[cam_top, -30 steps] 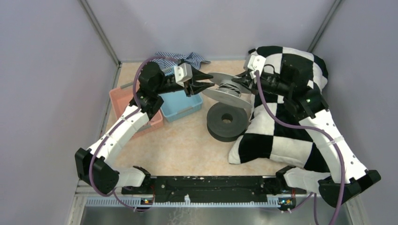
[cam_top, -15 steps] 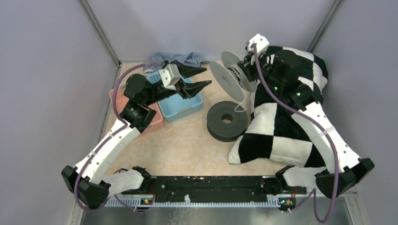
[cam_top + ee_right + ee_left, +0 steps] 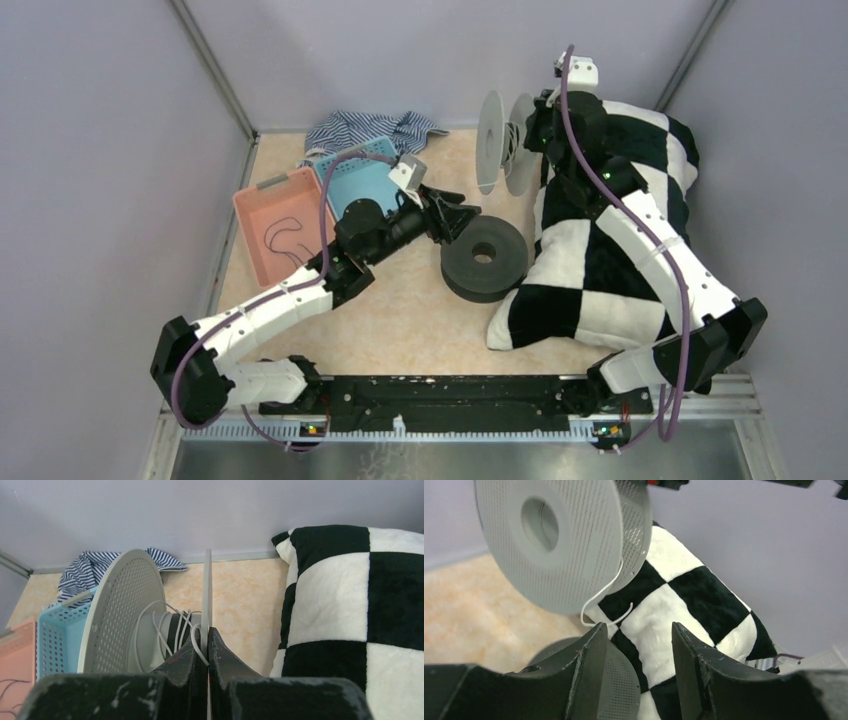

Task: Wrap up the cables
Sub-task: Wrap the cable around the cable reel.

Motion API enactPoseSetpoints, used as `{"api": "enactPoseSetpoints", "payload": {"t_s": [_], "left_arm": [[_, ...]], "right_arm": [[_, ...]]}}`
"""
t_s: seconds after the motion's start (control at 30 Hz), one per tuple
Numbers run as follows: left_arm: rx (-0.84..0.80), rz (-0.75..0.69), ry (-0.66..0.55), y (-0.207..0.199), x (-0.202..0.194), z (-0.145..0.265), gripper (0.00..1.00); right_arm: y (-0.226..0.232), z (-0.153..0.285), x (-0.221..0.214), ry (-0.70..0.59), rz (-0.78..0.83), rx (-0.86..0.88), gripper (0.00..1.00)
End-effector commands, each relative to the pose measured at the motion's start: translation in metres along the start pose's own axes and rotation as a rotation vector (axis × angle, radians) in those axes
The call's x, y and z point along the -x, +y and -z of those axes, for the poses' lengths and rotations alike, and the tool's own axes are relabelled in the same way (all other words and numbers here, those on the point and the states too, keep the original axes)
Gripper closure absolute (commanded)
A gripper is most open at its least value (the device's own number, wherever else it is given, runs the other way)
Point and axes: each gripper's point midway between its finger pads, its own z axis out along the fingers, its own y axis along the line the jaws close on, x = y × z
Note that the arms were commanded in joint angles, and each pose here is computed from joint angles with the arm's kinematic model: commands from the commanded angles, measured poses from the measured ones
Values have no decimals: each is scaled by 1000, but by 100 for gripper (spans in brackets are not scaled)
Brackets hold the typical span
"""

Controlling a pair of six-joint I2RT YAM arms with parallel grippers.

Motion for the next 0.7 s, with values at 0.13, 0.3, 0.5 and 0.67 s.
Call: {"api": "enactPoseSetpoints", "payload": {"t_s": [0.13,0.3,0.5,0.67], "left_arm": [[167,297,-192,23,9,0,41],[214,404,-194,32,-4,-5,36],[240,388,-217,39,-2,-12,35],[234,357,-219,41,-2,-19,43]], "right_arm": [[7,16,59,-178,-157,10,100],[10,17,61,-182,-159,28,100],[14,17,60,-177,-159,51,100],[16,19,62,-181,-160,66,100]]}}
